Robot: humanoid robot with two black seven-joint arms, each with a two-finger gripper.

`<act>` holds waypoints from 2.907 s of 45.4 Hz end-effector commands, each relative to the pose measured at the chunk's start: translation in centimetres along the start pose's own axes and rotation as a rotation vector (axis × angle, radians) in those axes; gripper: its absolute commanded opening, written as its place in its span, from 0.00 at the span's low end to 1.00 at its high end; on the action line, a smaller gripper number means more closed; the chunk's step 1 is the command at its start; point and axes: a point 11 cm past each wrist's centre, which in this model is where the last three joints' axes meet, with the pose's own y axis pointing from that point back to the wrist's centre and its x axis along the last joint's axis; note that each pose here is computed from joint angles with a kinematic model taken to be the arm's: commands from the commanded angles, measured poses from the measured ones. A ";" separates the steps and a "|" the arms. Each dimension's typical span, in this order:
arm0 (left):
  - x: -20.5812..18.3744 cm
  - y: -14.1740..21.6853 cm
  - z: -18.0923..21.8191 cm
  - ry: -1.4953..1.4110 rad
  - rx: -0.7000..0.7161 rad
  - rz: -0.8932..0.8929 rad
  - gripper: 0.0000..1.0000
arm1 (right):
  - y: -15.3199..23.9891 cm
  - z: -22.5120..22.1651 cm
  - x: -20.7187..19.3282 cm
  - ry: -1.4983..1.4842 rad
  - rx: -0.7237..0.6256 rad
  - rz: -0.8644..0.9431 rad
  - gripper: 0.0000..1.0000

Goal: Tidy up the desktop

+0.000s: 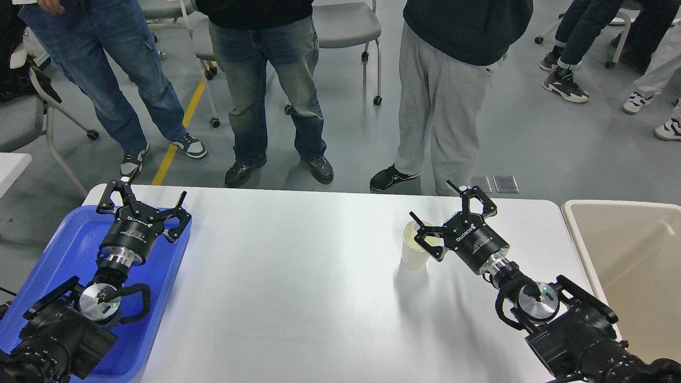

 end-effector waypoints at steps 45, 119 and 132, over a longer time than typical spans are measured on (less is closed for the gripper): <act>0.0 0.0 0.0 -0.001 0.001 0.001 1.00 | -2.7 -10.1 -7.7 0.427 -0.072 -0.021 1.00; 0.0 0.0 0.0 -0.001 0.001 -0.001 1.00 | -4.7 -4.0 -11.8 2.068 -1.184 -0.074 1.00; 0.0 0.0 0.0 -0.001 0.001 -0.001 1.00 | -5.0 -2.9 -8.8 2.114 -1.178 -0.035 1.00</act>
